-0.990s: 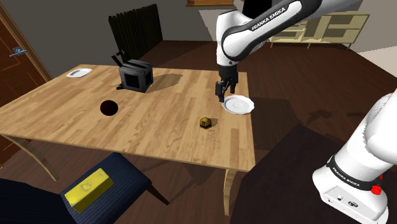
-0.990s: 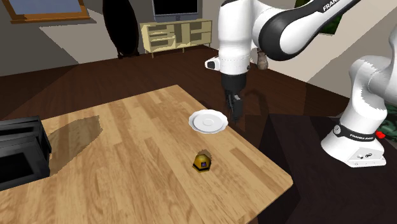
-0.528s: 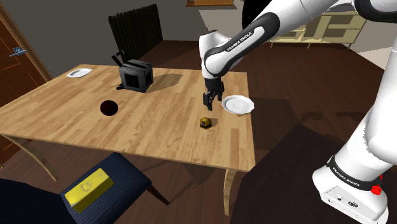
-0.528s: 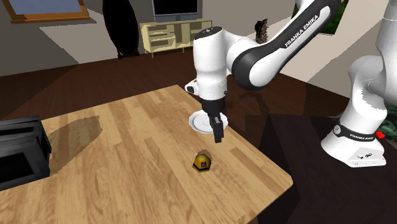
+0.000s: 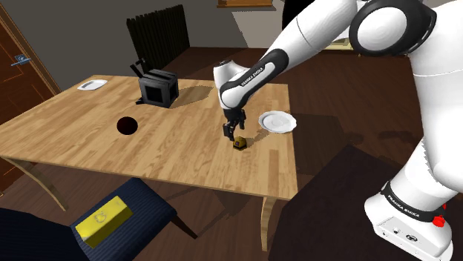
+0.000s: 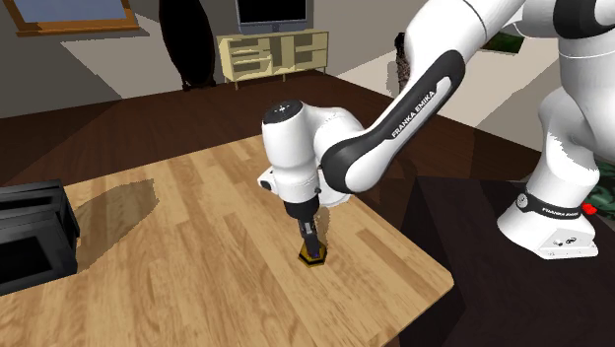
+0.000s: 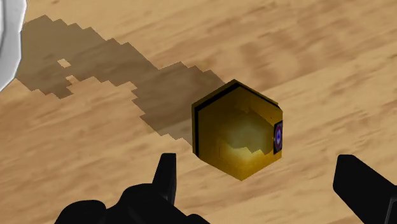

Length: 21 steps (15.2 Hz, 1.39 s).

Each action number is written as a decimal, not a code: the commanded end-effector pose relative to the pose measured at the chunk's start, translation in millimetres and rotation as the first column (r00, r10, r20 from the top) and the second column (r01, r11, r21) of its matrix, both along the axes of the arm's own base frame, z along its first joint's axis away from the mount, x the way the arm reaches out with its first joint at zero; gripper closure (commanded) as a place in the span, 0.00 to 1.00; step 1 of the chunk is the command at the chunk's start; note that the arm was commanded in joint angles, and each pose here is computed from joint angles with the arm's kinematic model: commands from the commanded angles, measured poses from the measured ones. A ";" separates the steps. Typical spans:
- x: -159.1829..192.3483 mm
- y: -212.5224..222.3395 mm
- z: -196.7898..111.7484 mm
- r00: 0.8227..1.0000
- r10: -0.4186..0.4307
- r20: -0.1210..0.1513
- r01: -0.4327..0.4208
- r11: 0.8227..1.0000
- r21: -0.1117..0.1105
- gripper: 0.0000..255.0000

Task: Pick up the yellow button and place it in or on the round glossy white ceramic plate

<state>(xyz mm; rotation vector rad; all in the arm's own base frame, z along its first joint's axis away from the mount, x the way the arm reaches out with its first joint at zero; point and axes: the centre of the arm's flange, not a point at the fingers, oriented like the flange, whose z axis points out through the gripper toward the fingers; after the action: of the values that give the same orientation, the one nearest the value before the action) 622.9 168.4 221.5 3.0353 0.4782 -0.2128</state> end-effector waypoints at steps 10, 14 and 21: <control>2.3 -1.8 -46.1 1.000 0.006 -0.002 -0.007 1.000 -0.003 0.00; 2.3 -1.8 -46.1 1.000 0.006 -0.002 -0.007 1.000 -0.003 0.00; 2.2 -1.8 -46.0 1.000 0.006 -0.002 -0.007 1.000 -0.003 1.00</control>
<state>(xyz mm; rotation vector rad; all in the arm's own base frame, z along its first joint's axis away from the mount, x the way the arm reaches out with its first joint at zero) 625.1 166.6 175.5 3.0305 0.4873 -0.2156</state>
